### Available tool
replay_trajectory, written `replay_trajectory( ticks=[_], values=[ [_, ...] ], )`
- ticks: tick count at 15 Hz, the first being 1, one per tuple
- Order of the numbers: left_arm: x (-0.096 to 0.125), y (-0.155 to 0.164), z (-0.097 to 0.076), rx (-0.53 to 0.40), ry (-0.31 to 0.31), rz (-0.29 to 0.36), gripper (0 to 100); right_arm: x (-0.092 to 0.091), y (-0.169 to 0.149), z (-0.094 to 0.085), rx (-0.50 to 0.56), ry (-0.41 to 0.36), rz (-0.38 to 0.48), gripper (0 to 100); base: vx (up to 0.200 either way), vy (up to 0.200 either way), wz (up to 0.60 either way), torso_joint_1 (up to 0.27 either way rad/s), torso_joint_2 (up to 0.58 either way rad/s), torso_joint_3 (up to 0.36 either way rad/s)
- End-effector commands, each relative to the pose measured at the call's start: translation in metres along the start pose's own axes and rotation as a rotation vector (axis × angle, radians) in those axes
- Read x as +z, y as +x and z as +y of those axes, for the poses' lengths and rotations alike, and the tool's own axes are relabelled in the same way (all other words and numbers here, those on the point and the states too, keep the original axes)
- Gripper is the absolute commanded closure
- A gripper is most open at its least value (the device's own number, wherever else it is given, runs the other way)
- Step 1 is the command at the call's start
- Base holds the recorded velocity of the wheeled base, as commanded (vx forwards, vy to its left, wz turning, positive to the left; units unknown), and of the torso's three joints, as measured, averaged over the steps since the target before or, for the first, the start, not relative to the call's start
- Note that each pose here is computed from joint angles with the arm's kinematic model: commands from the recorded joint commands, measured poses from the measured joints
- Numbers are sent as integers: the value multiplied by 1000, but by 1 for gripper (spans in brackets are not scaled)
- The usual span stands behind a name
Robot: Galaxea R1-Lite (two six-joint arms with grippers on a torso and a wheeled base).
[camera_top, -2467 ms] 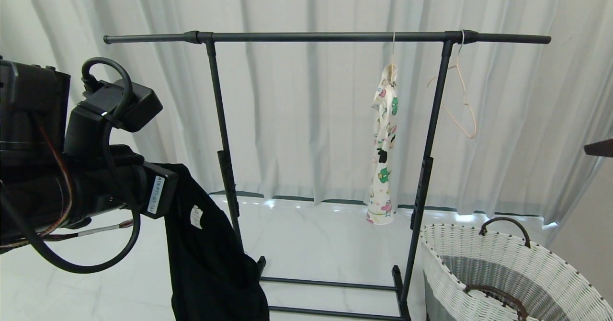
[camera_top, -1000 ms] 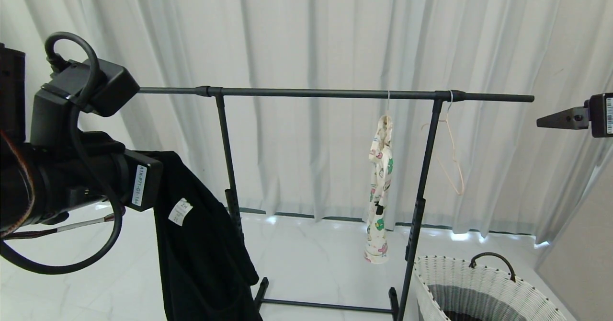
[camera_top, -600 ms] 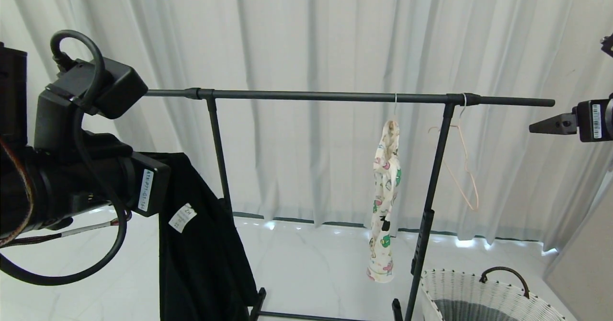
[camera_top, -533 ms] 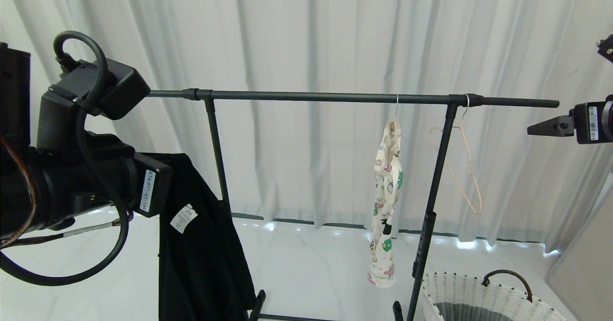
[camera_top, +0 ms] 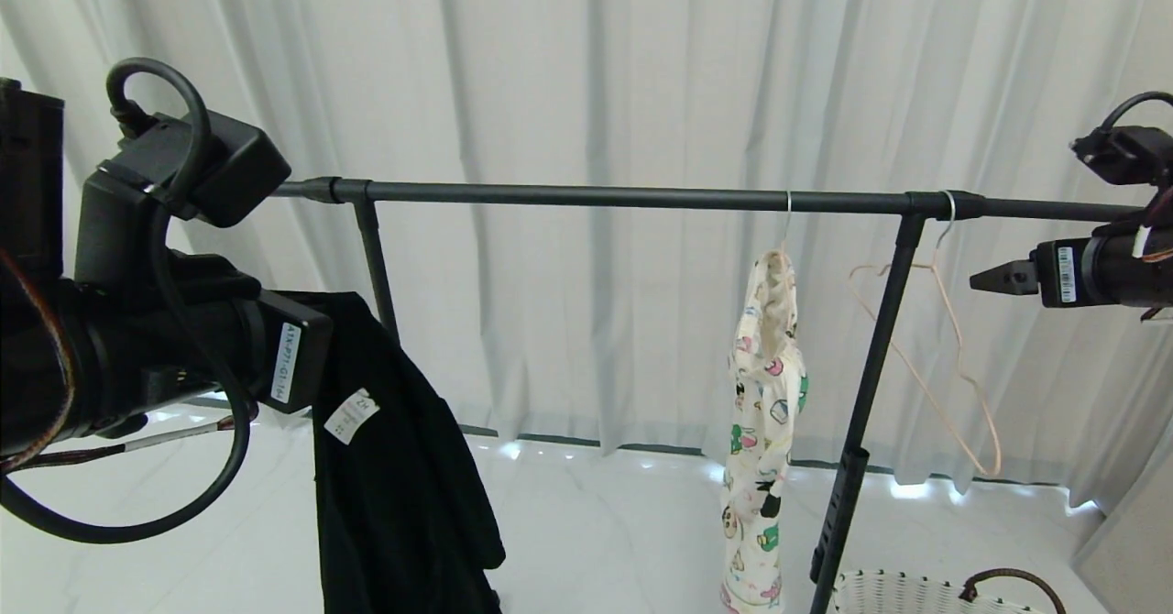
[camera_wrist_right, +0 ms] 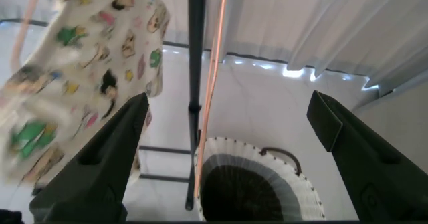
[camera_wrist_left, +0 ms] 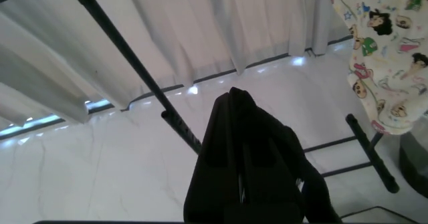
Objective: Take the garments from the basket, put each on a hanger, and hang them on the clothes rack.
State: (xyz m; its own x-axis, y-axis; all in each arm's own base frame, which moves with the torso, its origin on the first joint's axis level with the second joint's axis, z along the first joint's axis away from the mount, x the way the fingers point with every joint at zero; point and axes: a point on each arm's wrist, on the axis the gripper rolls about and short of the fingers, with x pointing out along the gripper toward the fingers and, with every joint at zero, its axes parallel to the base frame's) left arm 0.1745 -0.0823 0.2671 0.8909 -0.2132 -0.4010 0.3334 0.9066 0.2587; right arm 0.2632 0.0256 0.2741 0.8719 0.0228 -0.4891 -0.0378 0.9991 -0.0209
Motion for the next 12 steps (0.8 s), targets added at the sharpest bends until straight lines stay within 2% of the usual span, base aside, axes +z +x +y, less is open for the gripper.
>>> replay_trajectory(
  ticks=[1, 6, 12],
  values=[
    [-1, 1, -1, -1, 2, 5, 100, -16, 31, 1, -19, 3, 72, 0, 0, 0, 0, 0, 0, 0],
    [-3, 1, -1, -2, 8, 10, 100, -51, 80, -6, -50, 25, 136, 0, 0, 0, 0, 0, 0, 0],
    [-4, 1, -1, -3, 10, 14, 100, -67, 114, -16, -76, 48, 185, 0, 0, 0, 0, 0, 0, 0]
  ],
)
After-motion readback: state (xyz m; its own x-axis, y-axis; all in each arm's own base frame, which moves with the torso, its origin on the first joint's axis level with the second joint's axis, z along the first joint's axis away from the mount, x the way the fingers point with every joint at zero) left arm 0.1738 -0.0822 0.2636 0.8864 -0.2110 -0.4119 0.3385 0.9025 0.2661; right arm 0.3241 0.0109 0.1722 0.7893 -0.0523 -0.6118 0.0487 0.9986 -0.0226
